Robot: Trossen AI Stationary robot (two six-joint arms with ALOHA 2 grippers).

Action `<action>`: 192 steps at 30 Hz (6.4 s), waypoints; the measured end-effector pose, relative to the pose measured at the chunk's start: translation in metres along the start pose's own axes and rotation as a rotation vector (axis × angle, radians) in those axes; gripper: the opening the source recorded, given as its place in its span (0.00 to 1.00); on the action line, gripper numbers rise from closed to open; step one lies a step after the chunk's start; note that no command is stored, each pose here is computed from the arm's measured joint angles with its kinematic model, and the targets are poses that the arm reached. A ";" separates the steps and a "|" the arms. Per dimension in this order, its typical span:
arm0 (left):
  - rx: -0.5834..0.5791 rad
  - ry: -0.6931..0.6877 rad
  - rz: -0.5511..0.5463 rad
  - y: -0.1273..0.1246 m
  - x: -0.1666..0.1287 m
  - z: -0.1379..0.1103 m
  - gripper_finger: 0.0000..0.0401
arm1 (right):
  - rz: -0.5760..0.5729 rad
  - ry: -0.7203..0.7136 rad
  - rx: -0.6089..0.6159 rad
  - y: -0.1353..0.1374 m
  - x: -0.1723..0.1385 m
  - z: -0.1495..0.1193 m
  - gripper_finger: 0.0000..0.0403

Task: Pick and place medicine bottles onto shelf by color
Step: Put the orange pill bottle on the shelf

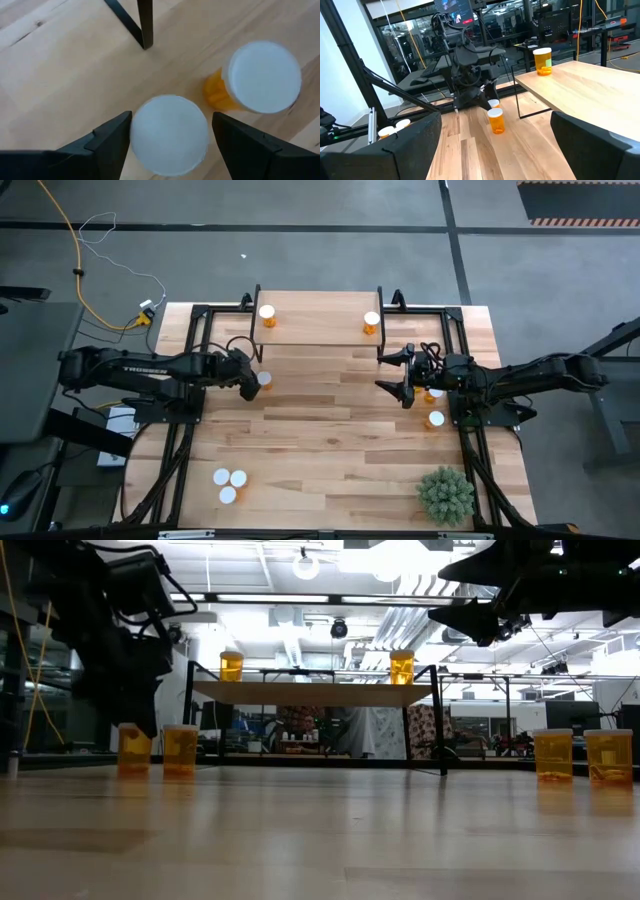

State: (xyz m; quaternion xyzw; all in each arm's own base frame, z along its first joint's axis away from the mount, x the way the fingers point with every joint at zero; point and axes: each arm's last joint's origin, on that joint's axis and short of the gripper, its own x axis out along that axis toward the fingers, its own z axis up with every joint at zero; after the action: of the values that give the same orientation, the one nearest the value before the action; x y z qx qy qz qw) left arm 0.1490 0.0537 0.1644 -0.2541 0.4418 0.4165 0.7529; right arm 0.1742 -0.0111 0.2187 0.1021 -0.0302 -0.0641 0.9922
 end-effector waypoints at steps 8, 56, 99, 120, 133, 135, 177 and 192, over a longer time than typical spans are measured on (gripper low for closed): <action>0.013 0.008 0.006 0.000 0.001 0.000 0.66 | 0.000 0.000 0.000 0.000 0.000 0.000 0.91; 0.319 -0.232 -0.154 -0.037 -0.130 0.131 0.52 | 0.000 0.001 -0.001 0.000 0.000 0.000 0.91; 0.291 -0.080 -0.012 0.012 -0.070 0.202 0.53 | 0.000 0.001 0.005 0.000 0.000 0.000 0.91; 0.280 -0.097 -0.013 0.012 -0.083 0.208 0.66 | 0.000 0.001 0.008 0.000 0.000 0.000 0.91; 0.241 -0.264 -0.205 -0.001 -0.136 0.185 0.66 | 0.000 0.001 0.008 0.000 0.000 0.000 0.91; 0.246 -0.322 -0.255 -0.006 -0.137 0.168 0.66 | 0.000 0.001 0.008 0.000 0.000 0.000 0.91; 0.287 -0.642 -0.162 -0.022 -0.007 -0.059 0.66 | -0.040 0.000 0.004 -0.001 0.000 0.000 0.91; 0.228 -0.574 -0.101 -0.020 0.012 -0.047 0.66 | -0.040 0.001 0.004 -0.001 0.000 -0.001 0.91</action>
State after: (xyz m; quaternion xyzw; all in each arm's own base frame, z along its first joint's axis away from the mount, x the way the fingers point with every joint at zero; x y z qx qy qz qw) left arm 0.1483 0.0129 0.1314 -0.0614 0.2417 0.3810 0.8903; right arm 0.1741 -0.0123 0.2179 0.1045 -0.0280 -0.0838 0.9906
